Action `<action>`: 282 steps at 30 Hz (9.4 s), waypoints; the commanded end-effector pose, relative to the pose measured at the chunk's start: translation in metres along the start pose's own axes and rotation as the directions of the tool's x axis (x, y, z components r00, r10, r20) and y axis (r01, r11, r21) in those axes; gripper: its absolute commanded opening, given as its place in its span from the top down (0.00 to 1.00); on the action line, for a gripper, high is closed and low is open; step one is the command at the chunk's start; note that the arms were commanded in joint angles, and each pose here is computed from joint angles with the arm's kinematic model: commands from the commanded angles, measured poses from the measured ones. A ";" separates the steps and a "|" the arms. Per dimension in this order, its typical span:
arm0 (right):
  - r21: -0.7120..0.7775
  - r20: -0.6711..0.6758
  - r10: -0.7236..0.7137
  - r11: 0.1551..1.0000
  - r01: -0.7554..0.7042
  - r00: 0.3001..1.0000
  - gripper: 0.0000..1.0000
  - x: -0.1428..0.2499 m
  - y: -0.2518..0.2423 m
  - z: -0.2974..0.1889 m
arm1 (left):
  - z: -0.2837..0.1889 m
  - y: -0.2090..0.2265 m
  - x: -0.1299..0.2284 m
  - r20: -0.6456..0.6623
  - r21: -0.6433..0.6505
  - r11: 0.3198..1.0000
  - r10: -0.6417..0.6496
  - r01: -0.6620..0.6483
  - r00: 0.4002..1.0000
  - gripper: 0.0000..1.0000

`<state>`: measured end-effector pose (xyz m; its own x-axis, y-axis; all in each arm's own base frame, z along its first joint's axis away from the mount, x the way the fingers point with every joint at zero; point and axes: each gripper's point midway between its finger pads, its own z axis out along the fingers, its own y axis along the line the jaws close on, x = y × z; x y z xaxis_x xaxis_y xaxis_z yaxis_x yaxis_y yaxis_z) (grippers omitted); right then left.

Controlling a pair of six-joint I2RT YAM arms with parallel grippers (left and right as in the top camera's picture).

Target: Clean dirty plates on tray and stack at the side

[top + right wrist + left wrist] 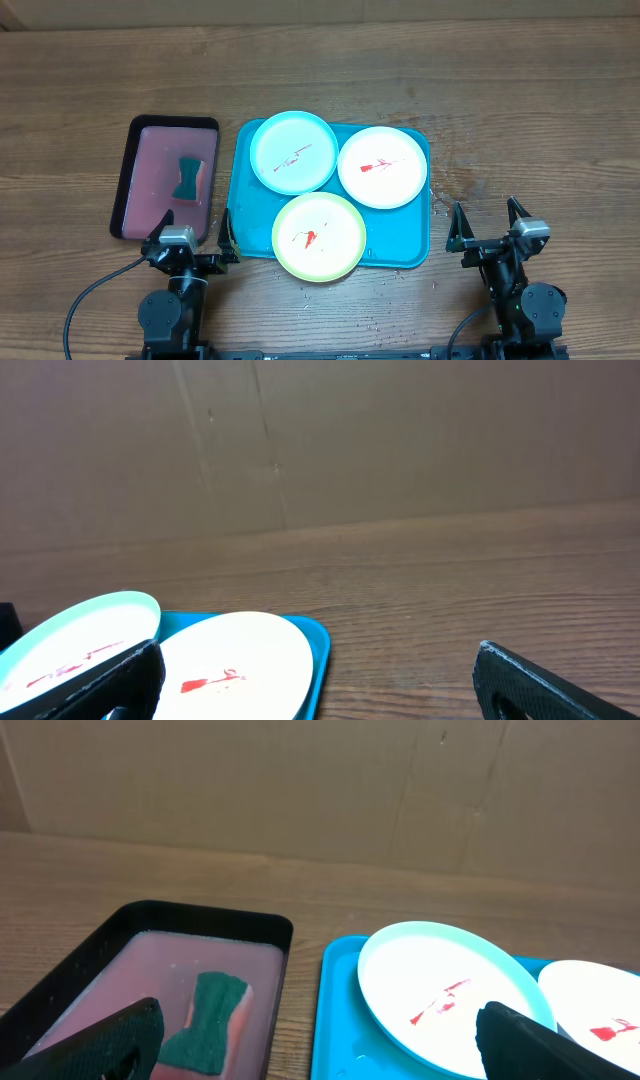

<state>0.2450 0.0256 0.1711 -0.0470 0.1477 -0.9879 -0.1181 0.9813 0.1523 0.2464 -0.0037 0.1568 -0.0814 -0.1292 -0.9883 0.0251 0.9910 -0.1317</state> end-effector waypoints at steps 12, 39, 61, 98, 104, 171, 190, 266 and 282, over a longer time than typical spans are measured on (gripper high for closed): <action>0.006 0.009 -0.003 1.000 0.003 1.000 0.00 0.000 -0.002 0.000 | 0.000 -0.002 0.000 0.005 0.009 1.000 0.016 -0.016 1.000 0.00; 0.006 0.009 -0.003 1.000 0.003 1.000 0.00 0.000 -0.002 0.000 | 0.000 -0.002 0.000 0.004 0.009 1.000 0.016 -0.016 1.000 0.00; 0.078 -0.158 0.150 0.987 -0.139 0.976 0.00 -0.027 -0.002 0.003 | -0.002 0.003 -0.023 -0.218 -0.066 0.998 -0.001 -0.014 0.976 0.00; -0.155 -0.872 -0.053 0.973 -0.171 0.487 0.12 0.053 0.125 0.060 | 0.061 0.051 -0.038 -0.715 -0.293 0.951 -0.148 -0.101 0.684 0.09; -0.164 -0.939 -0.121 0.981 -0.108 0.323 0.27 0.111 0.135 0.050 | 0.074 0.069 -0.005 -0.786 -0.332 0.930 -0.180 -0.159 0.591 0.13; -0.180 -0.971 -0.144 0.966 -0.186 0.190 0.50 0.137 0.149 0.031 | 0.129 0.070 0.034 -0.801 -0.166 0.952 -0.282 0.257 0.528 0.96; -0.283 -0.951 -0.247 0.939 -0.194 0.187 0.50 0.139 0.163 0.021 | 0.089 0.070 -0.023 -0.616 -0.020 0.968 -0.210 0.252 0.759 0.96; -0.346 -0.931 -0.325 0.931 -0.116 0.163 0.80 0.179 0.160 0.034 | 0.108 0.089 0.030 -0.651 -0.303 0.936 -0.340 0.178 0.678 0.96; -0.343 -0.933 -0.325 0.932 -0.115 0.152 0.80 0.180 0.159 0.032 | 0.106 -0.073 0.039 -0.800 0.118 0.979 -0.005 0.166 0.600 0.96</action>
<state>0.2416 0.2060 0.0109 -0.9007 -0.4087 -0.1471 -0.4340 0.8599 0.2688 0.3466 -0.0440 0.1042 -0.8464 -0.1109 -0.5209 0.0101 0.9746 -0.2238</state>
